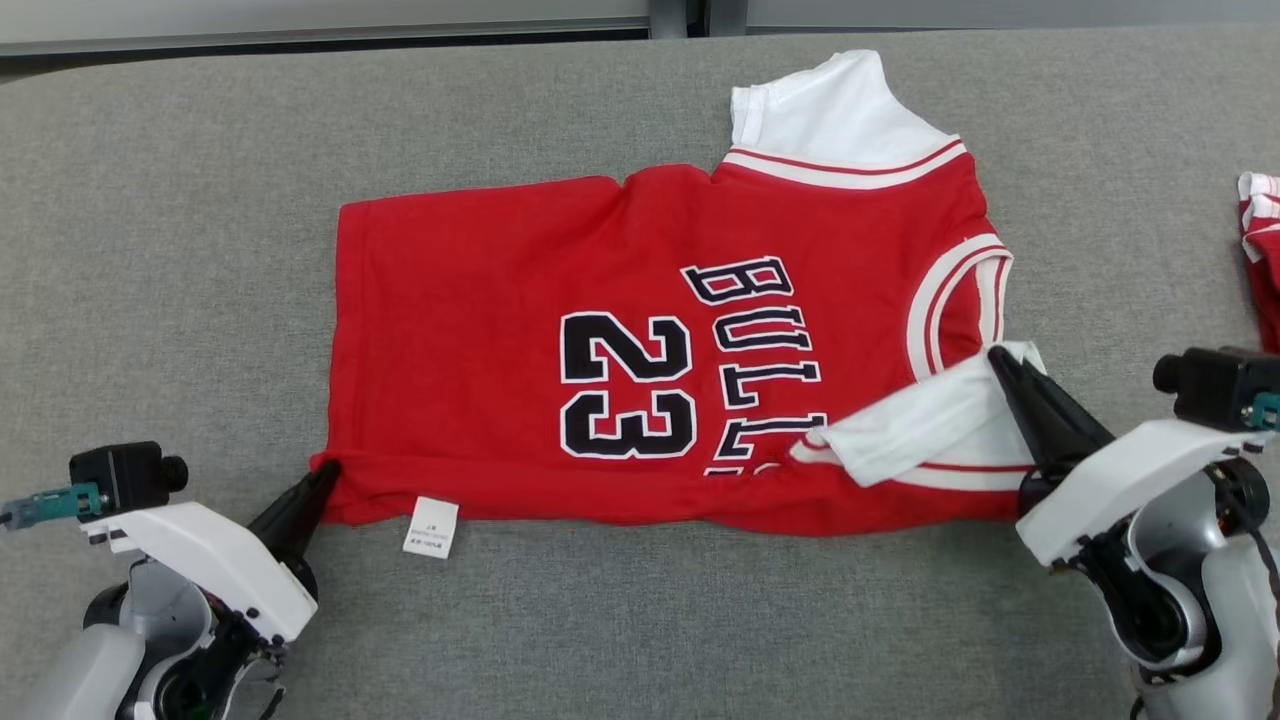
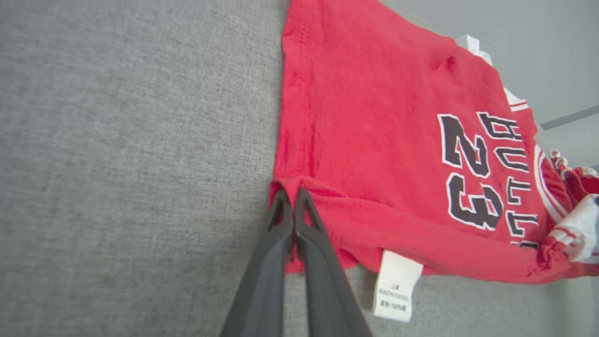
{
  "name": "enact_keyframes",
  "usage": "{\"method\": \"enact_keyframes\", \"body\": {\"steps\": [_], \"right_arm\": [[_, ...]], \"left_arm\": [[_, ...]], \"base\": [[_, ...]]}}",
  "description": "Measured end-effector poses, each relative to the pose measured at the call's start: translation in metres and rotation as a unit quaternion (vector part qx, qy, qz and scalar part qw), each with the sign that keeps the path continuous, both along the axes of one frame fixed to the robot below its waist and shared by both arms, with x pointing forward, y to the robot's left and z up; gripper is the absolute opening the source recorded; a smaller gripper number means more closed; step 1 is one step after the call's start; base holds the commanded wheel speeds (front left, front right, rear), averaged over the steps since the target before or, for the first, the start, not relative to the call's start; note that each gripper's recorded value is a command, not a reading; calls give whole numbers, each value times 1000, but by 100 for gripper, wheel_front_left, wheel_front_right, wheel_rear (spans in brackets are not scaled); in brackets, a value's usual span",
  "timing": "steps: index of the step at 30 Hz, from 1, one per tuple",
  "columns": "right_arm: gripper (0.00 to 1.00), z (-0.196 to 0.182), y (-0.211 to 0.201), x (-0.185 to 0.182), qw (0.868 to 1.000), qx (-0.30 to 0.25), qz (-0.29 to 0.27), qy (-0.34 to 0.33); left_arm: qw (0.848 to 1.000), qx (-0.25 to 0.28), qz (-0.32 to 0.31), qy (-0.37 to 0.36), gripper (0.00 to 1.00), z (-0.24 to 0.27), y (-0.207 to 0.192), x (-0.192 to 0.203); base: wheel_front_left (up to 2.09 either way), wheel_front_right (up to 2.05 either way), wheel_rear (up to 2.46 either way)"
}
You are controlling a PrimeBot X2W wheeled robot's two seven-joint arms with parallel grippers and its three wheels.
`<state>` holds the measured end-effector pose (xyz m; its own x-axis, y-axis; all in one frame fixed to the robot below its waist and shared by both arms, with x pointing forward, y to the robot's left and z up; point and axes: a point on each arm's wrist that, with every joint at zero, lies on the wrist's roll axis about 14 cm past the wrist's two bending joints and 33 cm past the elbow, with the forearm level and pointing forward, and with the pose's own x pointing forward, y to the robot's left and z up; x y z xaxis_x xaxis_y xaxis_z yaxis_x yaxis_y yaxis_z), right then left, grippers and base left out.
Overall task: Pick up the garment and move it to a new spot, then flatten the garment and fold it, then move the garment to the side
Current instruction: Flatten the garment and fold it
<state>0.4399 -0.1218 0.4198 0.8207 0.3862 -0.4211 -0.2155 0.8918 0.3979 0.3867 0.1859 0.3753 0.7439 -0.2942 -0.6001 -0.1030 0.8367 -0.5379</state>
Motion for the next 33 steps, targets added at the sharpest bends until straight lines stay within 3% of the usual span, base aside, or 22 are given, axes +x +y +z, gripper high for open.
{"method": "enact_keyframes", "body": {"steps": [9, 10, 11, 12, 17, 20, 23, 28, 33], "right_arm": [[0, 16, 12, 41, 999, 33, -6, -42], [21, 18, 13, 45, 998, 33, -6, -46], [69, 19, 14, 47, 998, 34, -7, -51], [100, 19, 14, 49, 998, 34, -8, -56], [100, 29, 13, 59, 993, 11, -9, -118], [100, 47, 7, 63, 980, -22, -11, -196], [100, 59, 0, 51, 963, -60, -15, -262], [100, 72, -7, 35, 953, -73, -31, -292], [100, 72, -17, 3, 954, -85, -47, -285]], "left_arm": [[999, -49, 10, -19, 0, 10, -7, 23], [998, -54, 10, -25, 7, 13, -8, 26], [998, -61, 16, -30, 43, 15, -7, 29], [997, -70, 22, -38, 100, 18, -8, 32], [990, -68, 71, -104, 100, 34, 5, 54], [981, -7, 100, -165, 100, 44, 21, 63], [960, 61, 123, -244, 100, 65, 29, 67], [947, 104, 123, -279, 100, 79, 24, 59], [931, 152, 120, -308, 100, 96, 17, 37]], "base": [[0, 0, 0], [0, 0, 0], [0, 0, 0], [0, 0, 0], [0, 0, 0], [0, 0, 0], [0, 0, 0], [0, 0, 0], [0, 0, 0]]}}
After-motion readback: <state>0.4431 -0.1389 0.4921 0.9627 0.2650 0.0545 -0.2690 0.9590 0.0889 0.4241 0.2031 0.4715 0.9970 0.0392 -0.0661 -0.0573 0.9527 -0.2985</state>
